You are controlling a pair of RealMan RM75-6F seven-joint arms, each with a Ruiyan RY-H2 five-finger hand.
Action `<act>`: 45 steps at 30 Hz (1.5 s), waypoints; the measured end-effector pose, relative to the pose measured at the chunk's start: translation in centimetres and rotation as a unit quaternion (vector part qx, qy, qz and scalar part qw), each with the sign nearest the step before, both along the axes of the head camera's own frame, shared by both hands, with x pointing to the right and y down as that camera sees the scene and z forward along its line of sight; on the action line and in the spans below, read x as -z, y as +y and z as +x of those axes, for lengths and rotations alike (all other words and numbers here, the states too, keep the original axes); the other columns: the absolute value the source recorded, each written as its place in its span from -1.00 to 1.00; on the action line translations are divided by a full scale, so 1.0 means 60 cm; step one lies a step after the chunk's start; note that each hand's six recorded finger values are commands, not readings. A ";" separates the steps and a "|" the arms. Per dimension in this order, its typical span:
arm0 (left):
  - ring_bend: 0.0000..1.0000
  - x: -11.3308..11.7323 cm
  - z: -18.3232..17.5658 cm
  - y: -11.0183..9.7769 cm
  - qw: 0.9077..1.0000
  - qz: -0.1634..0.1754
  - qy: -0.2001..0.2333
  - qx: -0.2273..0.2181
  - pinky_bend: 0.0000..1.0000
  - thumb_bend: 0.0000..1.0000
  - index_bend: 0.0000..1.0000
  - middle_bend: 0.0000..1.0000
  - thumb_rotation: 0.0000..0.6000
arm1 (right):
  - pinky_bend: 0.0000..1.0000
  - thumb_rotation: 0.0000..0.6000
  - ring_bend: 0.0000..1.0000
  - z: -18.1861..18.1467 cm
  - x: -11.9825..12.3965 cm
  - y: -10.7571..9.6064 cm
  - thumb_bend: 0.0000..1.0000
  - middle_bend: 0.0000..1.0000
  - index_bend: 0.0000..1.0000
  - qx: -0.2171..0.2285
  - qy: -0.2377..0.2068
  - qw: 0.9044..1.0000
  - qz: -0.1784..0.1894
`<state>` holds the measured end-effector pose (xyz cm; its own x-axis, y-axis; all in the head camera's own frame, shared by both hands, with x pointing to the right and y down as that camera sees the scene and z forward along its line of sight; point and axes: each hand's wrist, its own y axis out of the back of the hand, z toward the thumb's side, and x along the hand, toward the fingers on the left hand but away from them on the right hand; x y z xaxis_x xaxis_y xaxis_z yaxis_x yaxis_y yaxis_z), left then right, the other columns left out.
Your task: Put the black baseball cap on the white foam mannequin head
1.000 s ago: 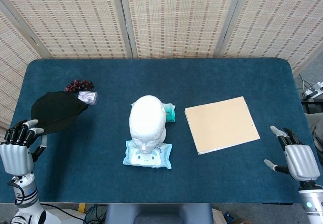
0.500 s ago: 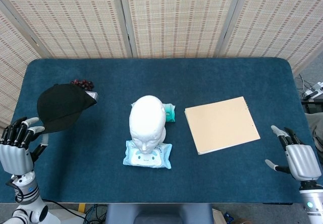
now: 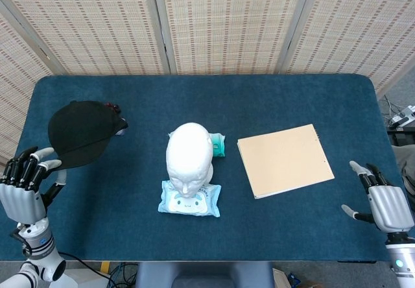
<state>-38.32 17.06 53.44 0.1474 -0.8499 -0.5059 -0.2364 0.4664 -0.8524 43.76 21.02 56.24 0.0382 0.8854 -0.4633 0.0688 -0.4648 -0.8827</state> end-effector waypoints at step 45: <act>-0.33 0.055 0.202 -0.088 0.994 0.040 0.018 -0.098 -0.12 -0.25 0.76 -0.11 1.00 | -0.23 1.00 -0.77 0.017 0.011 -0.004 -1.00 -0.53 -0.88 -0.017 -0.013 1.000 0.006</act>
